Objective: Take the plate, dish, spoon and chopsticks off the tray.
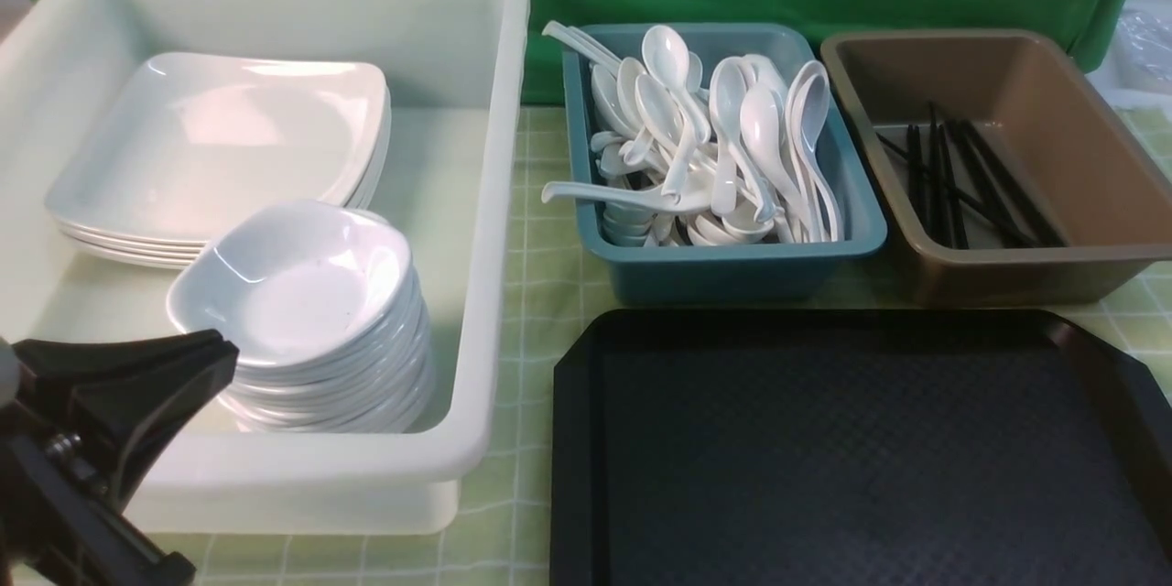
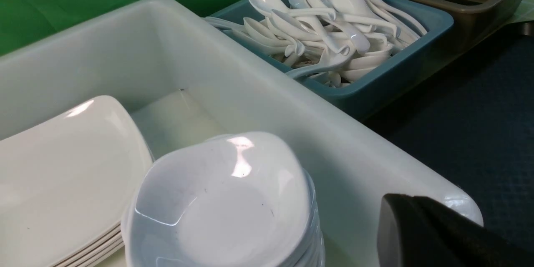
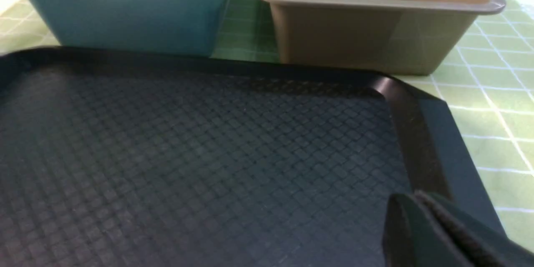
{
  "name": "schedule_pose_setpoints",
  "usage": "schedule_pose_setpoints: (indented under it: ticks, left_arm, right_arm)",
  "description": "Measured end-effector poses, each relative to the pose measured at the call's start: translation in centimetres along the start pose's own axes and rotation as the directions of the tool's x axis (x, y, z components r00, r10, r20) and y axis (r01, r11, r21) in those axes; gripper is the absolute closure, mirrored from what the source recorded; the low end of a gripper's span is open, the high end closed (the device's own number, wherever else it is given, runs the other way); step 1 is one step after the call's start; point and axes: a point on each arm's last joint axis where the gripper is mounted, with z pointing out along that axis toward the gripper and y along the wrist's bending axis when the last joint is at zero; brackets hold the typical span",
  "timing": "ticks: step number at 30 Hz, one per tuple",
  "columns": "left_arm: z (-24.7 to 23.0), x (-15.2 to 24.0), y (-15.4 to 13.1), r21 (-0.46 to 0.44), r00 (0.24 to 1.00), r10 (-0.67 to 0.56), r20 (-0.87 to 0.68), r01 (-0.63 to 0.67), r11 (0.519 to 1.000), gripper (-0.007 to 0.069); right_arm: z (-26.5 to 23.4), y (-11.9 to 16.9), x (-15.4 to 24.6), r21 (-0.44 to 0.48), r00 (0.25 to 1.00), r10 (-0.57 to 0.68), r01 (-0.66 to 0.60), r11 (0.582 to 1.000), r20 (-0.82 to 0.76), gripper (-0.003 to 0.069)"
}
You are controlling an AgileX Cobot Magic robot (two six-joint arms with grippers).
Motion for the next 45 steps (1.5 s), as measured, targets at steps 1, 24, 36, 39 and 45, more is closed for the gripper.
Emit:
schedule_pose_setpoints:
  ticks: [1, 24, 36, 39, 45]
  left_arm:
    - [0.0, 0.0, 0.0, 0.0, 1.0, 0.0, 0.0, 0.0, 1.0, 0.0615]
    - [0.0, 0.0, 0.0, 0.0, 1.0, 0.002, 0.0, -0.002, 1.0, 0.0615]
    - [-1.9, 1.0, 2.1, -0.28, 0.98, -0.103, 0.17, 0.148, 0.948, 0.0615]
    - [-3.5, 3.5, 1.8, -0.391, 0.97, -0.1, 0.224, 0.183, 0.902, 0.0615]
    - [-4.1, 9.2, 0.4, -0.497, 0.964, -0.134, 0.228, 0.234, 0.836, 0.0615]
  right_arm:
    - [0.0, 0.0, 0.0, 0.0, 1.0, -0.003, 0.003, 1.0, -0.002, 0.0642]
    - [0.0, 0.0, 0.0, 0.0, 1.0, -0.005, 0.005, 1.0, -0.003, 0.0618]
    - [0.0, 0.0, 0.0, 0.0, 1.0, -0.005, 0.005, 1.0, -0.003, 0.0584]
    - [0.0, 0.0, 0.0, 0.0, 1.0, -0.005, 0.005, 1.0, -0.003, 0.0578]
    - [0.0, 0.0, 0.0, 0.0, 1.0, -0.005, 0.005, 1.0, -0.003, 0.0567]
